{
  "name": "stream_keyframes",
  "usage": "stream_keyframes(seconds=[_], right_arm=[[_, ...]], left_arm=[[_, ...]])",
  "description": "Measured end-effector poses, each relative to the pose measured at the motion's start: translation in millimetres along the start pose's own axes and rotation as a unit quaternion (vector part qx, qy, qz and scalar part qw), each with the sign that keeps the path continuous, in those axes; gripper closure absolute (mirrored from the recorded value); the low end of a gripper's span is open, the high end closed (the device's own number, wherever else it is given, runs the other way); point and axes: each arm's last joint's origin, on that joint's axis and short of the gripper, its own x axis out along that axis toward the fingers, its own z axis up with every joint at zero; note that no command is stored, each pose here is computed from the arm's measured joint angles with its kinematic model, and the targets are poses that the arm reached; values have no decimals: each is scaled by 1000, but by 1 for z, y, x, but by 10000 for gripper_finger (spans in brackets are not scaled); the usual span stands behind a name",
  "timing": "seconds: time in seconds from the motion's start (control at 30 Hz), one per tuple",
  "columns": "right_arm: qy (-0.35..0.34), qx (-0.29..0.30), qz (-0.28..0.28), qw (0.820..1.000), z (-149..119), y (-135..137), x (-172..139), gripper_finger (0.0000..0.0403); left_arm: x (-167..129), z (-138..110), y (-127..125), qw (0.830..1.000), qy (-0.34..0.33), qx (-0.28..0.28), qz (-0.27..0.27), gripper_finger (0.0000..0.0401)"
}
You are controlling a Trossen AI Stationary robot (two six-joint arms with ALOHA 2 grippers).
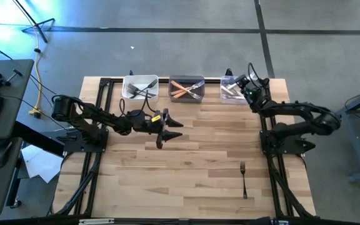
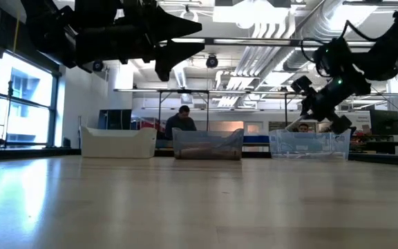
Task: Sort silverware by color (type)
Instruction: Put the white fork into the transparent bin
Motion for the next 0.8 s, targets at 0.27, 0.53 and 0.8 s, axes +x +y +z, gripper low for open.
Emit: stream_keyframes(seconds=[0.27,0.53,0.8], right_arm=[[2,27,-23,999,-7,-9,10,386],[-5,15,2,1000,-2,11,16,386],[53,-67,-104,991,-1,30,25,386]], left_arm=[[0,0,-1,1000,0,0,-2,203],[0,0,-1,1000,-3,1,-1,203],[0,0,-1,1000,-3,0,0,203]])
